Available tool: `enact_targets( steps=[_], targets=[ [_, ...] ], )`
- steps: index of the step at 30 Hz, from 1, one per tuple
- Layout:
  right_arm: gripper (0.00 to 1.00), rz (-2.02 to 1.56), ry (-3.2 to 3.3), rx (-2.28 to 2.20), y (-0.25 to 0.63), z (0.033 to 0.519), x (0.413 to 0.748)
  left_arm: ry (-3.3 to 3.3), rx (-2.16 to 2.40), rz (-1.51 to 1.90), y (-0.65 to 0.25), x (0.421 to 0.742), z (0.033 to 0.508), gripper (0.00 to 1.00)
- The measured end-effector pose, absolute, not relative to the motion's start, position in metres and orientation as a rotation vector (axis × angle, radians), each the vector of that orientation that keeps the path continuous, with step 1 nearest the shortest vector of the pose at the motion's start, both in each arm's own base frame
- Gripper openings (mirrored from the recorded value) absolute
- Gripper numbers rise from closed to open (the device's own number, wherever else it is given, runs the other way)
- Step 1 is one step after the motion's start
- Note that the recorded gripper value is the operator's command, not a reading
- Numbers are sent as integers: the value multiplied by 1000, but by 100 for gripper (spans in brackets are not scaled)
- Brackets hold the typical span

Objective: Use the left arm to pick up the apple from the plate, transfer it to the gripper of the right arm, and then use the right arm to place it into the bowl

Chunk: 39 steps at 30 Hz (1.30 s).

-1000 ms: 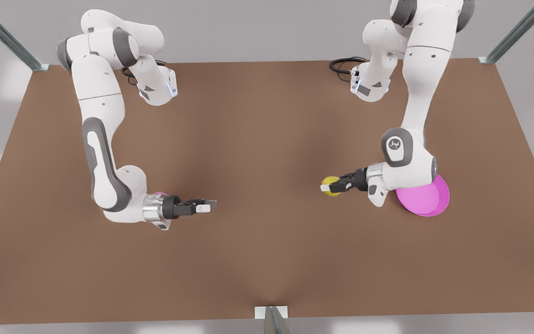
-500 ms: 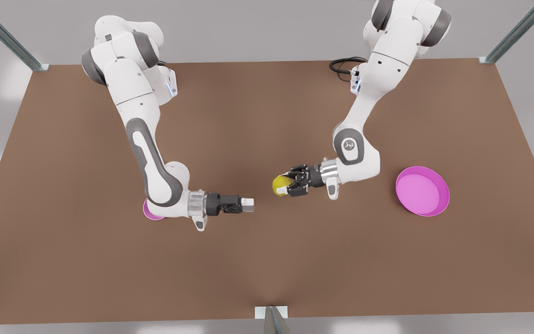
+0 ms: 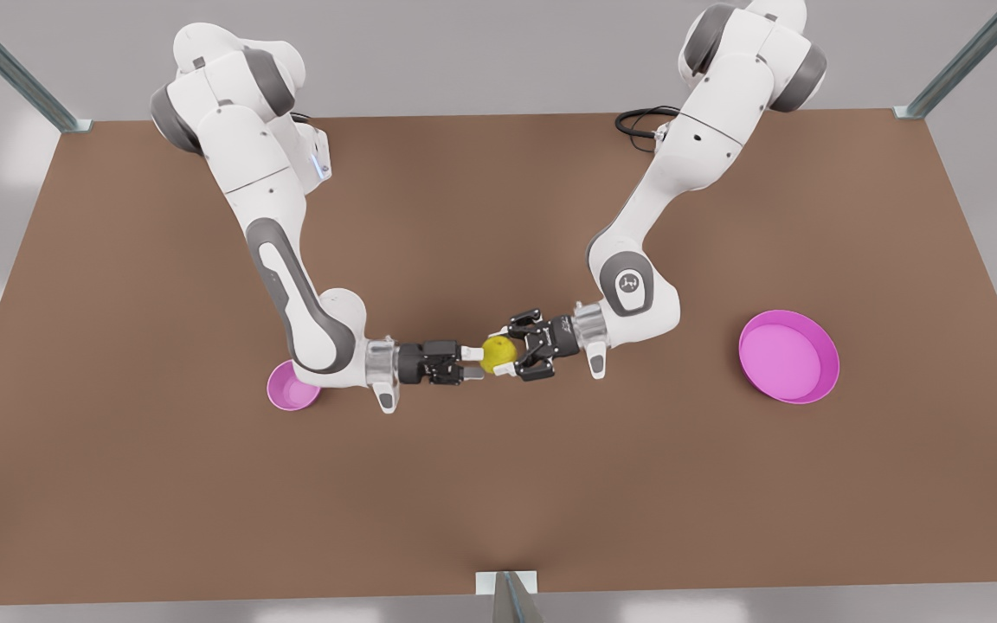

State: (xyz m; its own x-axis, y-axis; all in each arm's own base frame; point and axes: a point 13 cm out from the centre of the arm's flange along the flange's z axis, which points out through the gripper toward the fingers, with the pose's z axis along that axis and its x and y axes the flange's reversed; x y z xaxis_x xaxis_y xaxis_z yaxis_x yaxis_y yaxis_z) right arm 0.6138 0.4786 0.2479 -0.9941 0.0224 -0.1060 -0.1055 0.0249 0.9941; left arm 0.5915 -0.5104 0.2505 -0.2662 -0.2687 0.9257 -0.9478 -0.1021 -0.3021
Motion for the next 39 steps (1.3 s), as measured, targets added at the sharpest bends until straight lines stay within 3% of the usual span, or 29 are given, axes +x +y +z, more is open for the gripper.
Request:
enact_targets(
  steps=[23, 32, 39],
  targets=[
    [100, 2033, 2094, -215, 501, 249, 612, -1464, 1417, 1347, -525, 589, 248, 63],
    [81, 2010, 2084, -232, 500, 248, 613, -1455, 1439, 1338, -525, 591, 247, 63],
    [58, 2002, 2077, -242, 500, 246, 615, -1449, 1447, 1332, -525, 591, 246, 63]
  ],
)
